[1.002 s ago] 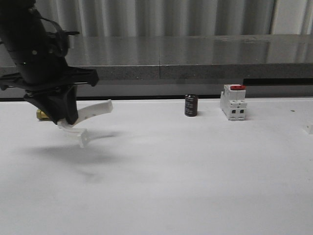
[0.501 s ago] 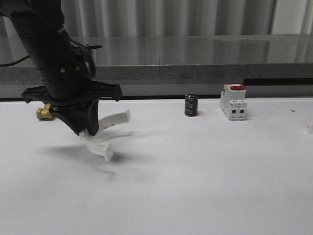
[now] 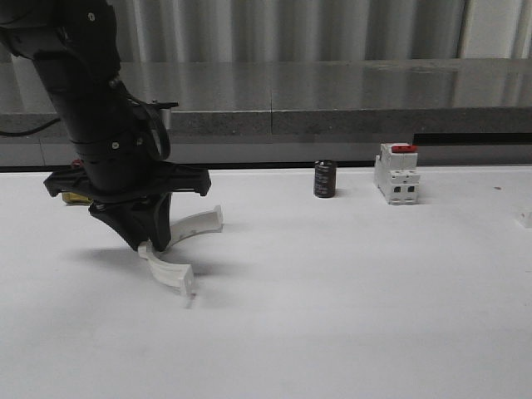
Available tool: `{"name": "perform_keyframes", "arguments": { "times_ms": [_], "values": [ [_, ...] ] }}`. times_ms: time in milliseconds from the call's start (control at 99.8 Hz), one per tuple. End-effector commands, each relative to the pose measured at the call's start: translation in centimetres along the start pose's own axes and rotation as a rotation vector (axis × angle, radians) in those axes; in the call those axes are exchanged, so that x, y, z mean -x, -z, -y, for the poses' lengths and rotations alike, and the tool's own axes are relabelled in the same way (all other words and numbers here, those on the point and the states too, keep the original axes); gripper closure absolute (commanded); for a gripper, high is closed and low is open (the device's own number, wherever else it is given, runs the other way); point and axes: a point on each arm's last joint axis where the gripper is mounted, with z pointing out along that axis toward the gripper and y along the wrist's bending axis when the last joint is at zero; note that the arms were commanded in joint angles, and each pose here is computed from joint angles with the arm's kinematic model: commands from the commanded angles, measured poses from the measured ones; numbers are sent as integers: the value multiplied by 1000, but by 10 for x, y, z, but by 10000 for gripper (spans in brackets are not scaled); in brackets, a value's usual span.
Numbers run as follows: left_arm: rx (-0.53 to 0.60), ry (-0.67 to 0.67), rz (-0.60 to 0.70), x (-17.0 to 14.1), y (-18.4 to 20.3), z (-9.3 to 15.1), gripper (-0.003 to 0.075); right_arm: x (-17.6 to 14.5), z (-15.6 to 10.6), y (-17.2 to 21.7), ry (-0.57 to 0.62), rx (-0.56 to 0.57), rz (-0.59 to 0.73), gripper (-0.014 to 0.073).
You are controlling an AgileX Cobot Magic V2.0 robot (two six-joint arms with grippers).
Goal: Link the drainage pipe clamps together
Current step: 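Lift and carry the clamp half forward, set it down, release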
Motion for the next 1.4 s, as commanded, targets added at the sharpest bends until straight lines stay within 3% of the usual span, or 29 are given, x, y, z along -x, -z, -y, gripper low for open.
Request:
{"name": "perform_keyframes", "arguments": {
  "times_ms": [0, 140, 241, 401, 501, 762, 1002, 1012, 1022, 1173, 1273, 1393],
  "values": [
    [-29, -1, 98, 11, 24, 8, 605, 15, -2, 3, 12, 14, 116, 662],
    [-29, -1, 100, 12, 24, 8, 596, 15, -2, 3, 12, 14, 116, 662],
    [-29, -1, 100, 12, 24, 8, 542, 15, -2, 3, 12, 14, 116, 662],
    [-29, -1, 100, 12, 24, 8, 313, 15, -2, 3, 12, 14, 116, 662],
    [-29, -1, 98, 12, 24, 8, 218, 15, -2, 3, 12, 14, 116, 662],
    [-47, 3, 182, 17, 54, 8, 207, 15, -2, 3, 12, 14, 116, 662],
    [-23, 96, 339, 18, 121, -39, 207, 15, -2, 3, 12, 14, 116, 662],
    [-16, 101, 340, 17, 122, -44, 207, 15, -2, 3, 12, 14, 116, 662],
    [10, 127, 383, 8, 139, -65, 207, 15, -2, 3, 12, 14, 116, 662],
    [71, 208, 447, -21, 170, -105, 207, 15, -2, 3, 12, 14, 116, 662],
    [109, 229, 485, -46, 188, -121, 207, 15, -2, 3, 12, 14, 116, 662],
    [122, 255, 536, -77, 208, -124, 208, 15, -2, 3, 12, 14, 116, 662]
  ]
}}
